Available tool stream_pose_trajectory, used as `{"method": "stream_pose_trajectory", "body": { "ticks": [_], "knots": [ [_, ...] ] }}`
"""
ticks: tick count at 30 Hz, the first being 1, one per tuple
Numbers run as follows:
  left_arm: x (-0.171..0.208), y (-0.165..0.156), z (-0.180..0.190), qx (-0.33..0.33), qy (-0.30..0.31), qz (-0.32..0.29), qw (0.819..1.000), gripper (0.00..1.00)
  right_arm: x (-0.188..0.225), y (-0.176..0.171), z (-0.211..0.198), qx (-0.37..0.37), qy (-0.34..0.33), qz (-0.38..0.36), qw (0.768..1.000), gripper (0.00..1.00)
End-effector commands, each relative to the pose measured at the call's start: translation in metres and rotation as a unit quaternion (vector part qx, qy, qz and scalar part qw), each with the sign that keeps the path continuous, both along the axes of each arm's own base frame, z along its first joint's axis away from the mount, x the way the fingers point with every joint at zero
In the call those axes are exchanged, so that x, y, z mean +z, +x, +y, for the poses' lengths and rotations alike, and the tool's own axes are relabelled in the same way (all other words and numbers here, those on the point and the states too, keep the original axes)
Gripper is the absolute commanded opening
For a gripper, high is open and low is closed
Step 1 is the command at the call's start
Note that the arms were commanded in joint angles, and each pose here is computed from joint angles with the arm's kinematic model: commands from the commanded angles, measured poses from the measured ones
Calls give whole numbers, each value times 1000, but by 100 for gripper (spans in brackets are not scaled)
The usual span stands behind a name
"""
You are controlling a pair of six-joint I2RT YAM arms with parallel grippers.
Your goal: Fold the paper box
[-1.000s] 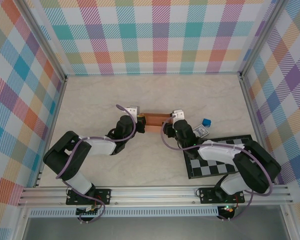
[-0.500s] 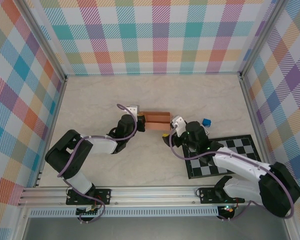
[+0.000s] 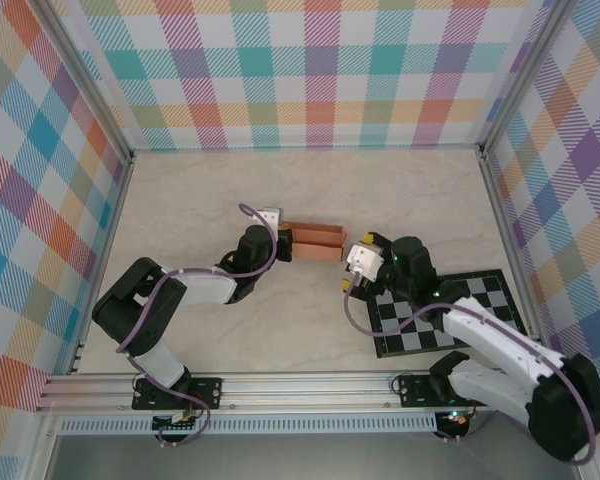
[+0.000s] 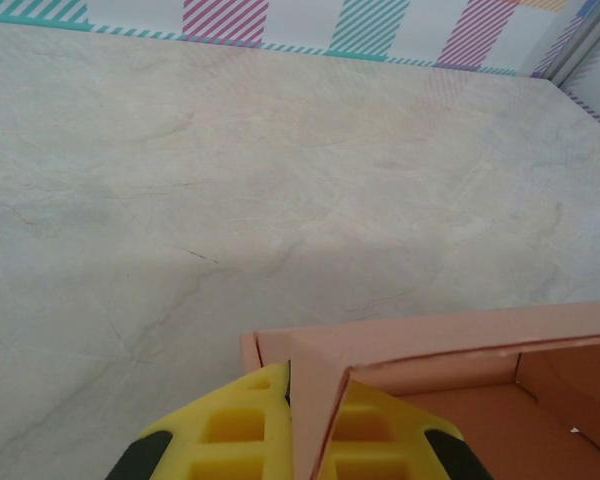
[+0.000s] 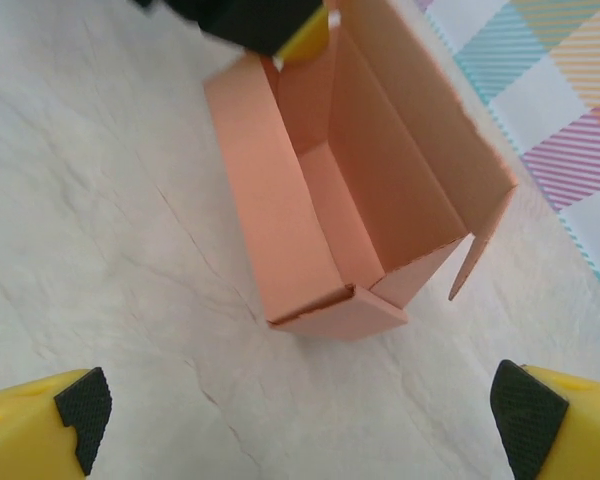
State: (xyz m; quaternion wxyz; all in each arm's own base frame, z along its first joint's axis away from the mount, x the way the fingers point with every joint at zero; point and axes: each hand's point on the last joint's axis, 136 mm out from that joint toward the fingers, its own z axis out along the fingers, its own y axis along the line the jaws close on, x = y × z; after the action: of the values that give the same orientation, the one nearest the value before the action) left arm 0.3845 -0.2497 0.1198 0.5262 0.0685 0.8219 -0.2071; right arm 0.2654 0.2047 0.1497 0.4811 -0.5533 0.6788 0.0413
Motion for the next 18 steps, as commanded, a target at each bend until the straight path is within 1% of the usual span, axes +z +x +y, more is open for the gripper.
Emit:
{"method": "stream_pose_trajectory", "body": {
  "ticks": [1,5,8,11,14,18],
  "knots": [
    [-11,-1,-1,-15,25,20,999,2,23,33,15,28,-27,-64,997,100],
    [-13,-1,-1,-15,28,25,999,2,25,62,31,43,-58,-72,995,100],
    [-15,-2,-1,-16,30,28,999,2,19,70,40,70,-76,-64,993,100],
    [-17,-2,1,-14,33,31,999,2,12,69,48,96,-83,-39,991,100],
    [-17,-2,2,-11,33,32,999,2,4,59,53,120,-78,-4,990,100],
    [-18,-1,2,-10,32,36,999,2,-8,48,54,131,-75,37,988,100]
  ]
}}
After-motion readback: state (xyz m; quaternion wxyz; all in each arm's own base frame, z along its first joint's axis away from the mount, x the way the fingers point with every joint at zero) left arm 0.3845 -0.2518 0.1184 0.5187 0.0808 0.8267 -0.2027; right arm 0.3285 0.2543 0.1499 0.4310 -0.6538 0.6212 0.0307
